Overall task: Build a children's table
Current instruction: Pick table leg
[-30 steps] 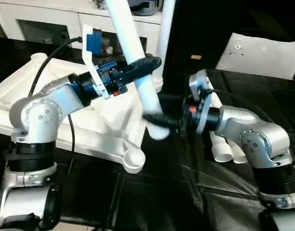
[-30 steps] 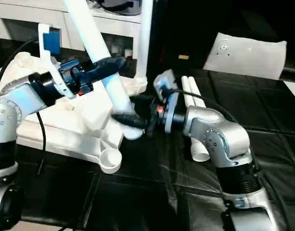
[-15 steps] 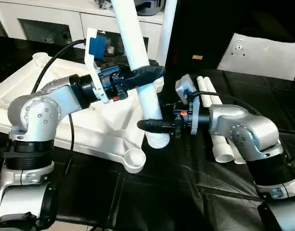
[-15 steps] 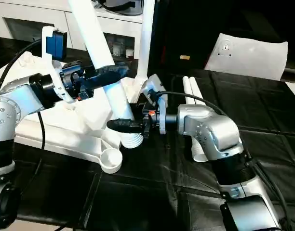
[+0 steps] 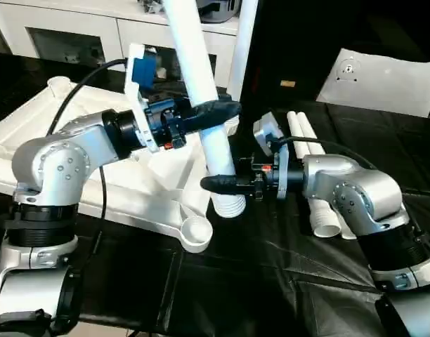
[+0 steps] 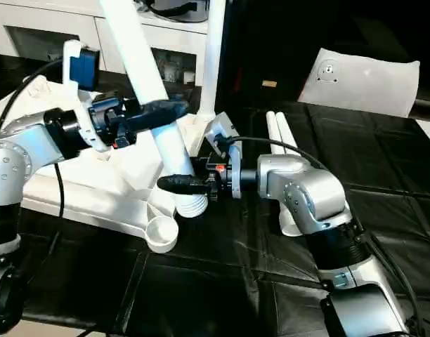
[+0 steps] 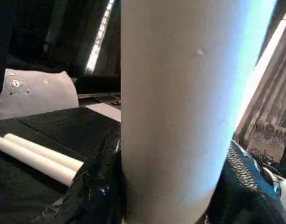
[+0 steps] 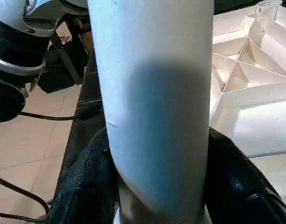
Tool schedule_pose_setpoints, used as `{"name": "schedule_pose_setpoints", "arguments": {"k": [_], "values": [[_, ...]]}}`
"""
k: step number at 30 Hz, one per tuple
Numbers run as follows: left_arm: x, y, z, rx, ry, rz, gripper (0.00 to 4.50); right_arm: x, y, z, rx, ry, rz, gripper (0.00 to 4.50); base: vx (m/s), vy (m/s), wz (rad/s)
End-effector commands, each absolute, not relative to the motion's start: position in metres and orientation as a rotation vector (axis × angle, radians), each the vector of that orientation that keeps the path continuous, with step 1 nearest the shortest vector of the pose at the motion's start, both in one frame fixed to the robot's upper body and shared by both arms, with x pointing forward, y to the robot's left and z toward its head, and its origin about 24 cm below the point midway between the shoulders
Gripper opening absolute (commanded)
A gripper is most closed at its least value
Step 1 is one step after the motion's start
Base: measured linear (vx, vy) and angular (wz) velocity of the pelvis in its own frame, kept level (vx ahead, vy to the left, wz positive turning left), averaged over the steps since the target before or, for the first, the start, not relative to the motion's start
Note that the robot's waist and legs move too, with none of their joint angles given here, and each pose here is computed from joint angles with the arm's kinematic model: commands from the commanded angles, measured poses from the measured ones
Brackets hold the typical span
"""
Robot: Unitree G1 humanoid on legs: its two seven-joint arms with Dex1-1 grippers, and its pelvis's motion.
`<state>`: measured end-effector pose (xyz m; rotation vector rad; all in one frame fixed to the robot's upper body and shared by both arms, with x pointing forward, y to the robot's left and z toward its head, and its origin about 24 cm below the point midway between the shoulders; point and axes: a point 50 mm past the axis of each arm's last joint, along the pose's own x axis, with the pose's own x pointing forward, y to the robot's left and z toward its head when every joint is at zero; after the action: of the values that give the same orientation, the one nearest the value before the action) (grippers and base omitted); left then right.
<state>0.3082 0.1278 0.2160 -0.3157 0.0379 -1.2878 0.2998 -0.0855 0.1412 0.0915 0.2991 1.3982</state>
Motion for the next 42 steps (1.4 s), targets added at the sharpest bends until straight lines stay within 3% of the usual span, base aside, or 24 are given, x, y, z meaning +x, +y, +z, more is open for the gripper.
{"name": "schedule_pose_setpoints", "arguments": {"k": [1,2,3,5,14,28,32,35,42], "values": [[0.308,0.123,0.218,-0.283,0.022,-1.286,1.84,0.301,-0.088,0.142,0.096,0.288,1.377,2.00,0.000,0.000,0.00],[0.308,0.124,0.218,-0.282,0.009,-1.283,2.38,0.300,-0.088,0.140,0.104,0.286,1.371,1.99,0.000,0.000,0.00],[0.308,0.124,0.218,-0.298,0.009,-1.273,2.52,0.299,-0.087,0.139,0.111,0.283,1.364,1.98,0.000,0.000,0.00],[0.307,0.125,0.217,-0.311,0.014,-1.272,2.52,0.298,-0.086,0.138,0.114,0.281,1.360,1.98,0.000,0.000,0.00],[0.296,0.121,0.196,-0.257,-0.023,-1.132,3.38,0.295,-0.083,0.133,0.191,0.187,1.212,1.96,0.000,0.000,0.00],[0.287,0.102,0.165,-0.225,-0.038,-0.763,3.41,0.290,-0.072,0.131,0.252,0.096,1.082,1.95,0.000,0.000,0.00],[0.283,0.097,0.165,-0.251,-0.059,-0.739,3.41,0.289,-0.070,0.128,0.241,0.095,1.062,1.95,0.000,0.000,0.00],[0.281,0.094,0.166,-0.272,-0.079,-0.692,3.06,0.291,-0.069,0.127,0.240,0.093,1.037,1.95,0.000,0.000,0.00],[0.278,0.090,0.166,-0.296,-0.108,-0.654,3.06,0.296,-0.070,0.126,0.230,0.088,1.003,1.95,0.000,0.000,0.00]]}}
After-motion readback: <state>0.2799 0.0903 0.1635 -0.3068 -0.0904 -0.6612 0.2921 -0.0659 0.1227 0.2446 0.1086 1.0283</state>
